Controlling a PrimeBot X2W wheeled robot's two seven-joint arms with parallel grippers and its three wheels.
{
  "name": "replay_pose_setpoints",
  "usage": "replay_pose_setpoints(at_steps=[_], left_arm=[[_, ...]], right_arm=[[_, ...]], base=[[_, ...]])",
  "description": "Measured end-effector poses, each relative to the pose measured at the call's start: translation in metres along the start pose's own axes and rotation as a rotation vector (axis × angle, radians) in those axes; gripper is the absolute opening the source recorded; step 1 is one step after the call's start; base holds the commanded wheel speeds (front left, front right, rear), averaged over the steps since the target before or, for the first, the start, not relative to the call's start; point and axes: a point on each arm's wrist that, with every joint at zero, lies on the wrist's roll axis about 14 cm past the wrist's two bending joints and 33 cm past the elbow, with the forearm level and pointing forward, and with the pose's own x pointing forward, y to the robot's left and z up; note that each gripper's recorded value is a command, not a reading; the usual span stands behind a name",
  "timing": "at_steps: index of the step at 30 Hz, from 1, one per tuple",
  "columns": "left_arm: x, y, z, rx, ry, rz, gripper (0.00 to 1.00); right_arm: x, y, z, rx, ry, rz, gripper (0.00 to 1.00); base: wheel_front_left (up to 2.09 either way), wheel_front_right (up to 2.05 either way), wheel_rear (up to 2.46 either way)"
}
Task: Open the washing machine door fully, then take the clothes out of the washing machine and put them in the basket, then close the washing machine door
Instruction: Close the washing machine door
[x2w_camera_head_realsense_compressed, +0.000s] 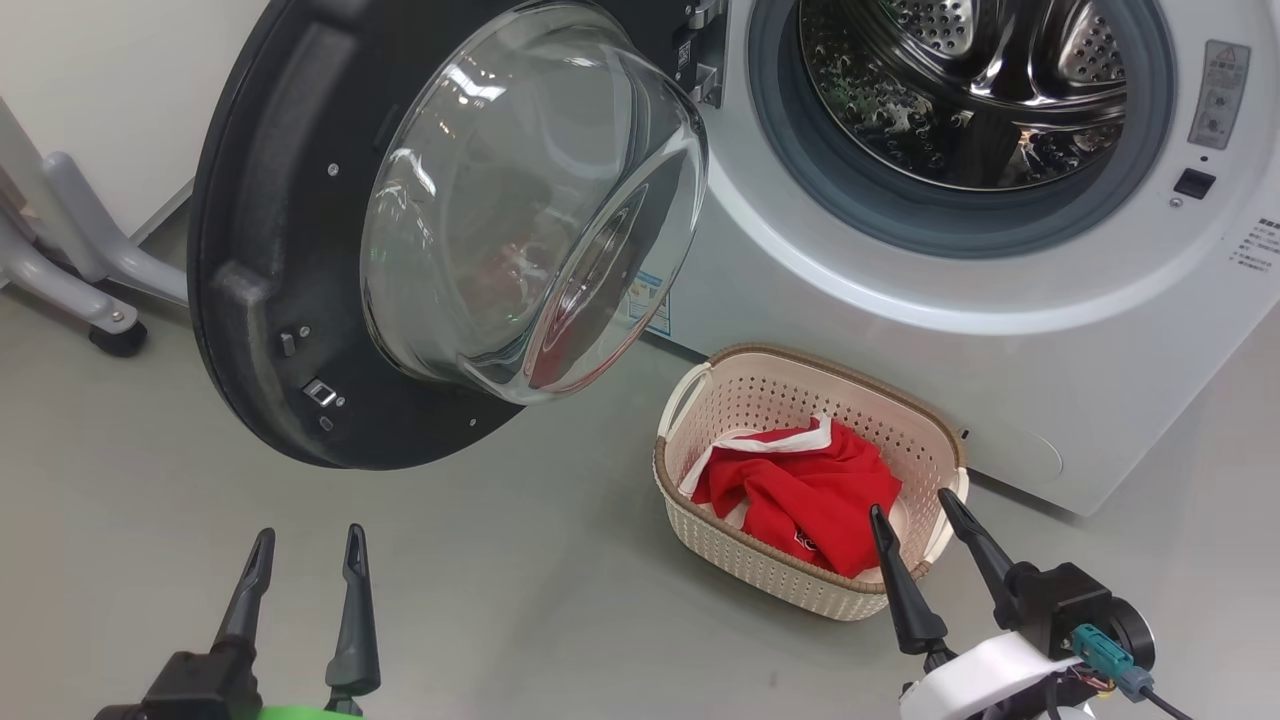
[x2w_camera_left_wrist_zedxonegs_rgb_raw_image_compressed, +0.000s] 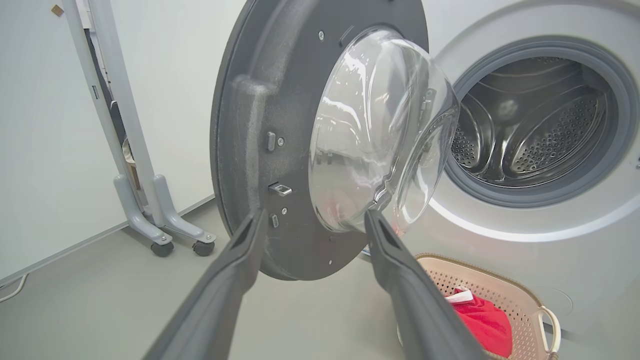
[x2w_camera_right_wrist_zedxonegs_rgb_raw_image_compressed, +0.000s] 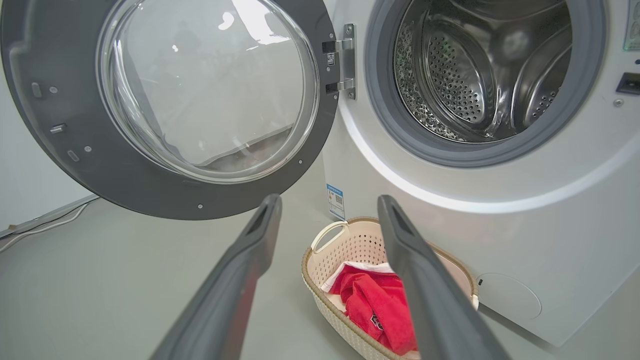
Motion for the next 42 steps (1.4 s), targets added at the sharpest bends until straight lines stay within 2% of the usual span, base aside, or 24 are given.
replay_pose_setpoints(at_steps=[5,6,7,10,15,24,25,26,30,31,35,38,42], left_arm=[[0.000,0.000,0.000,-0.001,0.000,0.002,0.98],[0.000,0.000,0.000,-0.001,0.001,0.002,0.58],[0.000,0.000,0.000,-0.001,0.001,0.003,0.40],[0.000,0.000,-0.001,-0.011,0.002,0.003,0.00],[0.001,-0.003,0.003,-0.058,-0.012,-0.003,0.00],[0.004,-0.013,0.033,-0.434,-0.099,-0.063,0.00],[0.004,-0.013,0.033,-0.434,-0.099,-0.063,0.00],[0.004,-0.013,0.042,-0.572,-0.124,-0.069,0.00],[0.005,-0.009,0.060,-0.827,-0.186,-0.073,0.00],[0.005,-0.009,0.060,-0.827,-0.186,-0.073,0.00],[0.009,0.002,0.086,-0.981,-0.282,-0.098,0.00],[0.012,0.014,0.103,-1.018,-0.354,-0.101,0.00],[0.014,0.034,0.122,-1.013,-0.441,-0.081,0.00]], right_arm=[[0.001,0.001,-0.001,0.000,0.002,0.005,1.00],[0.002,0.001,-0.001,0.000,0.002,0.005,1.00],[0.002,0.001,-0.001,0.000,0.002,0.005,1.00],[0.003,0.000,0.000,0.000,0.001,0.005,1.00],[0.003,0.000,-0.001,0.002,0.004,0.004,1.00],[0.005,-0.001,-0.003,0.005,0.006,0.005,1.00],[0.005,-0.001,-0.003,0.005,0.006,0.005,1.00],[0.006,-0.001,-0.002,0.005,0.006,0.005,1.00],[0.007,-0.001,-0.003,0.008,0.006,0.006,1.00],[0.007,-0.001,-0.003,0.008,0.006,0.006,1.00],[0.009,-0.002,-0.003,0.011,0.005,0.007,1.00],[0.011,-0.003,-0.003,0.014,0.003,0.004,1.00],[0.011,-0.005,-0.005,0.019,0.006,0.001,1.00]], base=[[0.00,0.00,0.00],[0.00,0.00,0.00],[0.00,0.00,0.00],[0.00,0.00,0.00],[0.00,0.00,0.00],[0.00,0.00,0.00],[0.00,0.00,0.00],[0.00,0.00,0.00],[0.00,0.00,0.00],[0.00,0.00,0.00],[0.00,0.00,0.00],[0.00,0.00,0.00],[0.00,0.00,0.00]])
